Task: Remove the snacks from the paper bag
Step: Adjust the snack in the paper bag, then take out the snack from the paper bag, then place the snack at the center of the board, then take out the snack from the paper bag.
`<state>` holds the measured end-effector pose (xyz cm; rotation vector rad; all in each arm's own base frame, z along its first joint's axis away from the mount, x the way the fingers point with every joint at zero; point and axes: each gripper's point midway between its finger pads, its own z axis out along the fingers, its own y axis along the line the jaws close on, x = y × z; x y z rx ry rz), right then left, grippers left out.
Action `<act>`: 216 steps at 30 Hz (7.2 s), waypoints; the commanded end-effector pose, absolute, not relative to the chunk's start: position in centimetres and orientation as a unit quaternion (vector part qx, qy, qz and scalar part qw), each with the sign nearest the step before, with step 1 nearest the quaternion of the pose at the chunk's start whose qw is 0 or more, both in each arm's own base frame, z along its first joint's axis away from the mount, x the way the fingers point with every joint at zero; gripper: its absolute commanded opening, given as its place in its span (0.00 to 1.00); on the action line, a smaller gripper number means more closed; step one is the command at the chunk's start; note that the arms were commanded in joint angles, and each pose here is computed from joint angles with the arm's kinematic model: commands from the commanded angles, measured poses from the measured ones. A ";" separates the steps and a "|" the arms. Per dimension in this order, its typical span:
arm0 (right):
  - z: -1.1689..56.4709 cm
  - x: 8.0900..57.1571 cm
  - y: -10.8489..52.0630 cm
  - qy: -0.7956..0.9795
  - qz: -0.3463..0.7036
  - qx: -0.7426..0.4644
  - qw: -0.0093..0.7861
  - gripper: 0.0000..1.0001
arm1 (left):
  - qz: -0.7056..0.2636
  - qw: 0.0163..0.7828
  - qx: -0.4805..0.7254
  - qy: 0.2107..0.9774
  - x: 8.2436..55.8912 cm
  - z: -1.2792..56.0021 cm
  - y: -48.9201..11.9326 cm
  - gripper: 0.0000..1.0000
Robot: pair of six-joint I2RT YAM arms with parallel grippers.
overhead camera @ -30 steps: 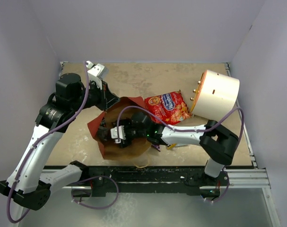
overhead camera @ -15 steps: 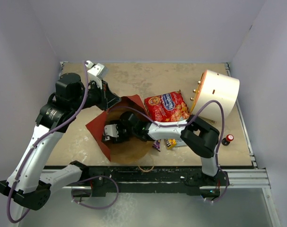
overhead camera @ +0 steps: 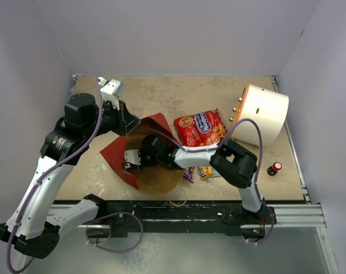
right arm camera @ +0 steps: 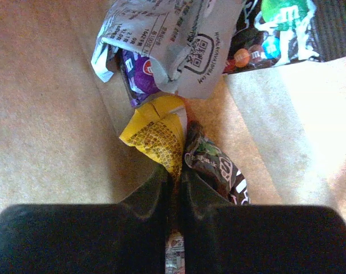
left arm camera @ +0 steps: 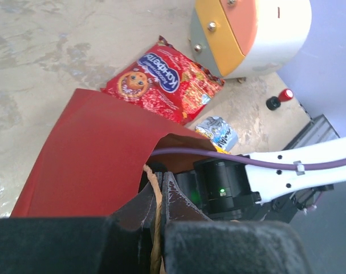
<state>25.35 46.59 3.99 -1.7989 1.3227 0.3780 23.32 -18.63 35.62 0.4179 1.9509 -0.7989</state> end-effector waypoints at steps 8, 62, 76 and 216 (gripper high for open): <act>13.1 24.1 46.9 0.508 0.210 -0.683 0.480 0.00 | -0.279 0.534 0.108 0.791 24.1 37.0 -15.9 0.00; 10.2 23.2 46.8 0.521 0.248 -0.674 0.462 0.60 | -0.344 0.489 0.114 0.794 22.6 35.5 -17.9 0.00; 6.2 25.8 48.3 0.556 0.203 -0.679 0.434 0.55 | -0.343 0.488 0.121 0.793 23.2 35.8 -18.3 0.00; 23.4 25.0 27.3 0.711 0.162 -0.366 0.578 0.73 | -0.156 0.526 0.302 0.780 27.3 31.5 -15.8 0.00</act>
